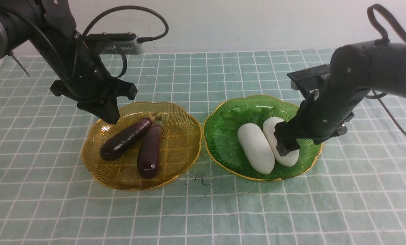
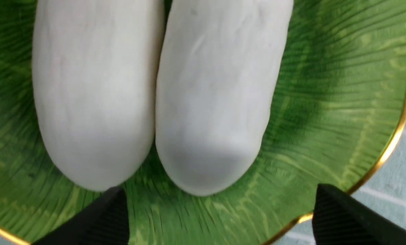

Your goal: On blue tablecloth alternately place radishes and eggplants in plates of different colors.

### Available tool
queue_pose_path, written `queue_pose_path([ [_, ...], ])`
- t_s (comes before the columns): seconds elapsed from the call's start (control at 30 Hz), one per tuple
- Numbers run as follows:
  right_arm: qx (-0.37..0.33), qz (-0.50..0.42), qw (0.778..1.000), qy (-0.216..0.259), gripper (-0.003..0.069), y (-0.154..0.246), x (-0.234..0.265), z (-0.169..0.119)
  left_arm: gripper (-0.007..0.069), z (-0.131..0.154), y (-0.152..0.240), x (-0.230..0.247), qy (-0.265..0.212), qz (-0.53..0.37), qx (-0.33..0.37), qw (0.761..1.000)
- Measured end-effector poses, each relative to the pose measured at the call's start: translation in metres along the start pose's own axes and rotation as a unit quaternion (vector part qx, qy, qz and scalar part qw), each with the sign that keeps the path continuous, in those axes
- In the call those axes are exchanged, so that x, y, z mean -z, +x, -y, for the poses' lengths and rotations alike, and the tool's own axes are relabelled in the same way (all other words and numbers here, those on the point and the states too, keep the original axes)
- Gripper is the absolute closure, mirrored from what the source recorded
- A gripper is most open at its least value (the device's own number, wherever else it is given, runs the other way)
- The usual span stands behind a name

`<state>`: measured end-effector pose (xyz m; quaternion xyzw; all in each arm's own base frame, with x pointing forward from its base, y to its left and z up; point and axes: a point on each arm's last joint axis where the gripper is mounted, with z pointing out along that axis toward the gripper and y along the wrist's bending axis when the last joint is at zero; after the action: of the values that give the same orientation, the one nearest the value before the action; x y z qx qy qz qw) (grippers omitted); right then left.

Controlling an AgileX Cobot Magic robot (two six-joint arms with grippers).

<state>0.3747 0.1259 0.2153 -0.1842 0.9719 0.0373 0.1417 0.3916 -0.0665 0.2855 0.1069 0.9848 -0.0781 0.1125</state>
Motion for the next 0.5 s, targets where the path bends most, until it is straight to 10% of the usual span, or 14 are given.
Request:
queue_pose_path([
  [0.23,0.003,-0.047,0.999,-0.004,0.0058,-0.007,0.026,-0.001,0.0633,0.000,0.000,0.000,0.000,0.000,0.000,1.000],
  [0.5,-0.004,0.001,1.000,-0.003,0.0367,-0.008,0.073,-0.003,0.0633,0.000,0.000,0.000,0.000,-0.001,0.000,1.000],
])
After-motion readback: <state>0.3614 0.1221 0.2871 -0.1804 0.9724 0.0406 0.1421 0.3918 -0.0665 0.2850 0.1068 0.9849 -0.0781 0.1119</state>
